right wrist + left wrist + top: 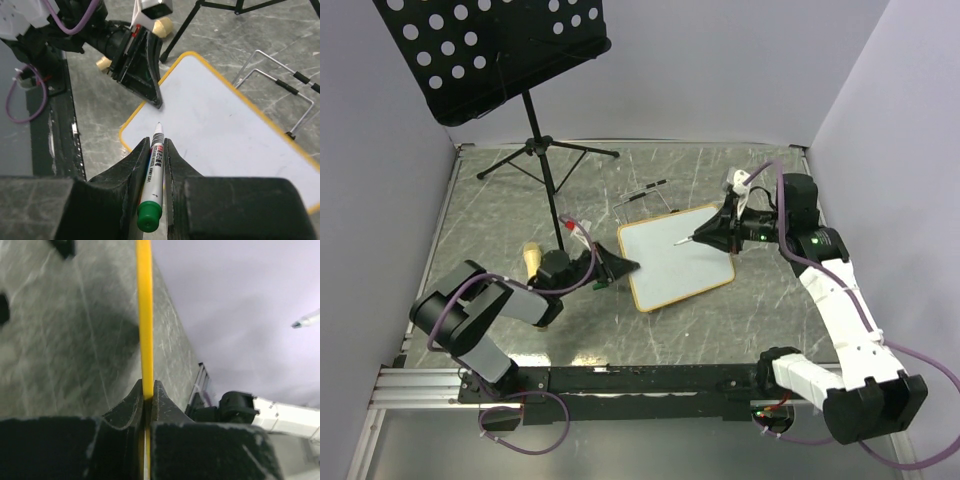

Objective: Write a sentence on the whiteboard
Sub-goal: Place the whiteboard at the center of the board, then write a sentence on the whiteboard.

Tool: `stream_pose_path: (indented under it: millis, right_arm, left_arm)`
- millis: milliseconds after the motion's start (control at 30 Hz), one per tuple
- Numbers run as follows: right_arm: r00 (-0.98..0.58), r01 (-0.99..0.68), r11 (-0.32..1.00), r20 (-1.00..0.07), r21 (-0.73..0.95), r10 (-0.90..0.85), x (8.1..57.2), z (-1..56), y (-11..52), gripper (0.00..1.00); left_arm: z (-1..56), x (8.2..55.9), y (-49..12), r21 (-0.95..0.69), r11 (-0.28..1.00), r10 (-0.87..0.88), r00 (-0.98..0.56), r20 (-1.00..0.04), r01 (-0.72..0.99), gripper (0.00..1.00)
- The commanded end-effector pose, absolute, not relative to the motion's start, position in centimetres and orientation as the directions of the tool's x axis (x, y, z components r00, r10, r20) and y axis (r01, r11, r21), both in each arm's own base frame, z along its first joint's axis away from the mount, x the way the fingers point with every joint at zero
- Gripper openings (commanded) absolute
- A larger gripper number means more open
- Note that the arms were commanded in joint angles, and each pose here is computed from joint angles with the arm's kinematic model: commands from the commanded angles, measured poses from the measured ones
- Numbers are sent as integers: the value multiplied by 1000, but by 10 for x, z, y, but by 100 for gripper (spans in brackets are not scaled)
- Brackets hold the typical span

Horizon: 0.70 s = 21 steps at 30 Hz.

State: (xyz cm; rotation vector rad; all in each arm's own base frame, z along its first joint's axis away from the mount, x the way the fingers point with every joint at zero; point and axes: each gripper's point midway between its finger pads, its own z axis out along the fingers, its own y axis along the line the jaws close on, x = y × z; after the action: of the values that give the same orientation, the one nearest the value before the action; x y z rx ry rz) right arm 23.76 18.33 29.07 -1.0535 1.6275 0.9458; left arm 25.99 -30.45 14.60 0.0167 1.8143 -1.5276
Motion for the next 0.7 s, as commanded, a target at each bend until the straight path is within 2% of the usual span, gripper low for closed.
stream_pose_path:
  millis: [0, 100, 433, 667]
  right_arm:
    - [-104, -930, 368, -954, -7, -281, 239, 287, 180, 0]
    - [-110, -937, 349, -952, 3, -287, 235, 276, 187, 0]
    - [-122, -957, 290, -939, 25, -321, 235, 244, 208, 0]
    - [-130, -955, 295, -937, 30, -325, 239, 243, 213, 0]
  left_arm:
    - [235, 251, -297, -739, 81, -636, -536, -555, 669, 1]
    - [233, 243, -301, -736, 42, -641, -547, -539, 676, 1]
    - [220, 234, -308, -700, 101, -638, -494, -591, 707, 1]
    - [228, 228, -309, -673, 77, -638, -483, -600, 735, 1]
